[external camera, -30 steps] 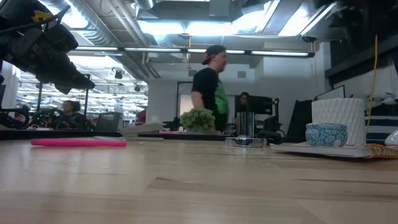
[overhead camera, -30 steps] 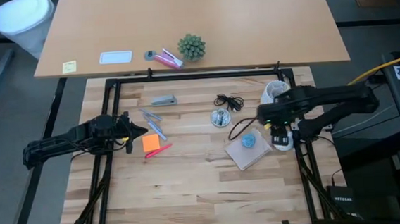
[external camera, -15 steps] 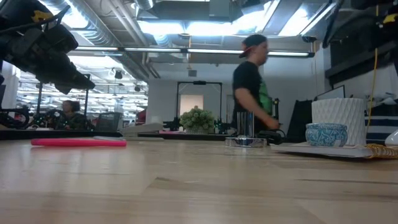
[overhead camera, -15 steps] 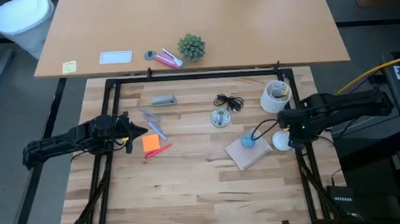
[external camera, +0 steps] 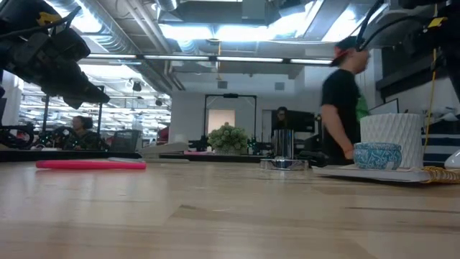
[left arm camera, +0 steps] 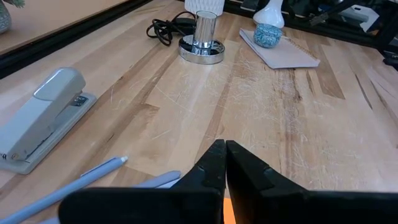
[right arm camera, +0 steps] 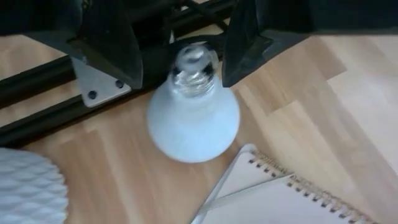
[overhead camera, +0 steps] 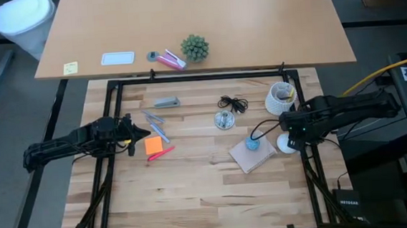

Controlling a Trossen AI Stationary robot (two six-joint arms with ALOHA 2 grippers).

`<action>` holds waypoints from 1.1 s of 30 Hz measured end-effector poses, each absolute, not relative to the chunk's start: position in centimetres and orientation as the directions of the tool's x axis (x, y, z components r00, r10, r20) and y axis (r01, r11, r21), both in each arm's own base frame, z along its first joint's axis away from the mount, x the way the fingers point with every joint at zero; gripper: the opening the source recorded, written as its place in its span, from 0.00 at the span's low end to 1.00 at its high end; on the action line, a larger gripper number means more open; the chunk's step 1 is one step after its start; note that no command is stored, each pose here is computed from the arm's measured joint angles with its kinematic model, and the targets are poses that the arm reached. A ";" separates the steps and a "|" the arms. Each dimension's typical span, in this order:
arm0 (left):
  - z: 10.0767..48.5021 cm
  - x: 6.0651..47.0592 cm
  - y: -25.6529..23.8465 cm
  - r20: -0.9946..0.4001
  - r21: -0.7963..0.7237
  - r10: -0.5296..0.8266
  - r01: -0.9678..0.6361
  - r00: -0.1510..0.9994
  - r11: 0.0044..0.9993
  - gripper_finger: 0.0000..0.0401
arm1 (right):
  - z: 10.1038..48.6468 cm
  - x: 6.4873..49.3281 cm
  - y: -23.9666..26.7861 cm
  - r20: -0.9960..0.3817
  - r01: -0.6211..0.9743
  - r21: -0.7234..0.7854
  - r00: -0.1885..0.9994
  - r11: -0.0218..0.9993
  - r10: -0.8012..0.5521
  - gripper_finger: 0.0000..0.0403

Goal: Screw lightbulb
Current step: Insert the lightbulb into the lamp

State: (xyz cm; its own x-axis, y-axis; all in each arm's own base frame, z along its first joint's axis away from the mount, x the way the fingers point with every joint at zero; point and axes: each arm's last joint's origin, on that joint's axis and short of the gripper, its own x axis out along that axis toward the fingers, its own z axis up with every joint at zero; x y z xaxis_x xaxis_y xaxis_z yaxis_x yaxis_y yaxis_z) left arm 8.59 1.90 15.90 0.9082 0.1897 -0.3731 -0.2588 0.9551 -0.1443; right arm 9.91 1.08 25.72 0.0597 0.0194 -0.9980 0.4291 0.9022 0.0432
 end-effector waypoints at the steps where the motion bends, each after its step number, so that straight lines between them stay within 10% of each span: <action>1: 15.9 8.6 1.9 -0.373 -0.144 0.190 -0.259 0.908 0.955 0.01 | 25.7 10.0 1.1 -0.998 0.432 0.052 0.056 0.900 0.031 0.54; 33: 15.9 8.6 1.9 -0.373 -0.144 0.190 -0.259 0.908 0.955 0.01 | 23.5 13.0 1.5 -0.979 0.473 -0.058 -0.199 0.879 0.042 0.54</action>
